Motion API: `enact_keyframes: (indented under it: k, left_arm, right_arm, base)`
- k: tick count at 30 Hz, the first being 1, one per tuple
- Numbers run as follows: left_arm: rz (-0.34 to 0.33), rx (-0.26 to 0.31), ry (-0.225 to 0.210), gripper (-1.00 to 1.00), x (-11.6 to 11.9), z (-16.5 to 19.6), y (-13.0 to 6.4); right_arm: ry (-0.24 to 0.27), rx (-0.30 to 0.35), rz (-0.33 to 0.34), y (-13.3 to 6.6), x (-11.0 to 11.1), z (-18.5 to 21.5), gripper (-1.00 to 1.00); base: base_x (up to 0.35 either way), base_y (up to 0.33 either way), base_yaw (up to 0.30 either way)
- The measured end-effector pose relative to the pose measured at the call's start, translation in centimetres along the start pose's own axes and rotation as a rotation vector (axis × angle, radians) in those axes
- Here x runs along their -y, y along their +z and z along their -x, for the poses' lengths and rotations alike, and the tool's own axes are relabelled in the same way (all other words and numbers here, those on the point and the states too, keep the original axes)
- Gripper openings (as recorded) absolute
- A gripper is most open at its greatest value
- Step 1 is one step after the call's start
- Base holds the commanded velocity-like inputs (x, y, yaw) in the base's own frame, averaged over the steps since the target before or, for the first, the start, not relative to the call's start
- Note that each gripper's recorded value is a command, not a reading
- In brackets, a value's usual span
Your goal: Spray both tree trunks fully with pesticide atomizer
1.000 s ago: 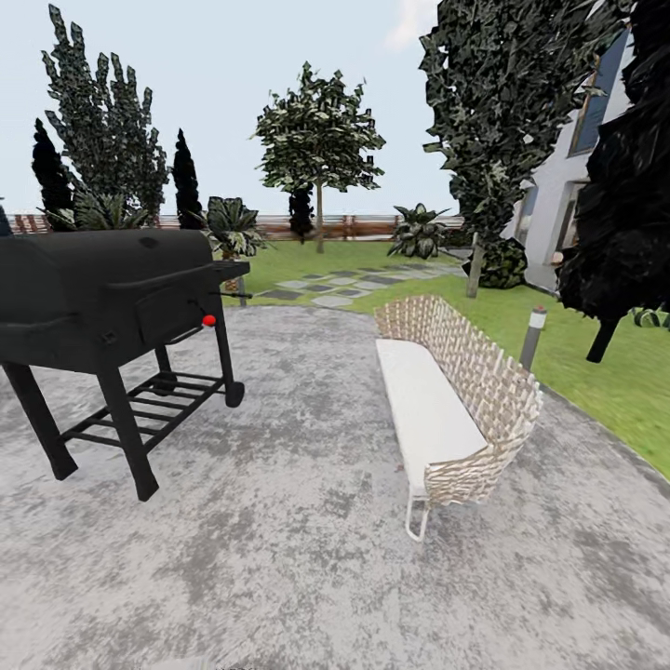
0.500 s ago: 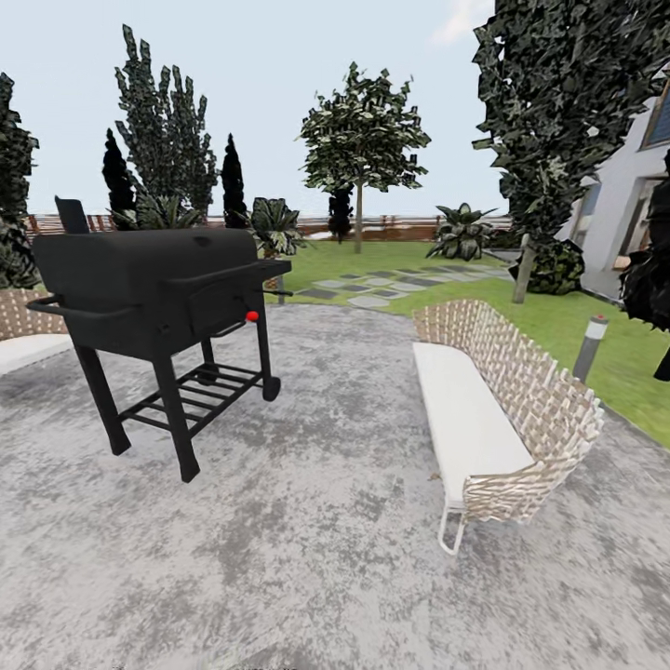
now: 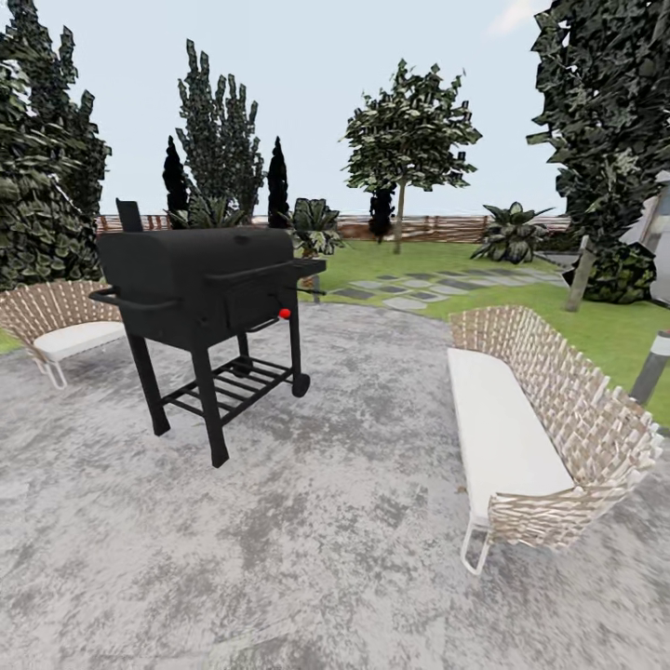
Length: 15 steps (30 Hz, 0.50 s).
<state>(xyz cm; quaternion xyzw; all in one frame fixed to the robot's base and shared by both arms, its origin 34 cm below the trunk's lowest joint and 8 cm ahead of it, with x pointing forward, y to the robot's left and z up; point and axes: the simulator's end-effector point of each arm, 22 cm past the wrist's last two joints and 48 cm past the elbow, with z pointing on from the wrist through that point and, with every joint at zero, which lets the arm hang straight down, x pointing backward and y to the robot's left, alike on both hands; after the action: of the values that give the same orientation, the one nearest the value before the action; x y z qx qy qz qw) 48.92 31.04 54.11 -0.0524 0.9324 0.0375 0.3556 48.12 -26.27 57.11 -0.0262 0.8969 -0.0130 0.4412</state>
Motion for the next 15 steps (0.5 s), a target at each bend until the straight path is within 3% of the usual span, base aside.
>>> enact_keyframes:
  k: [15]
  left_arm:
    - [0.000,0.001,-0.001,1.00,-0.01,0.04,0.01]
  right_arm:
    - [0.000,0.000,0.000,0.00,0.00,-0.01,1.00]
  base:
    - [0.000,-0.270,0.279]
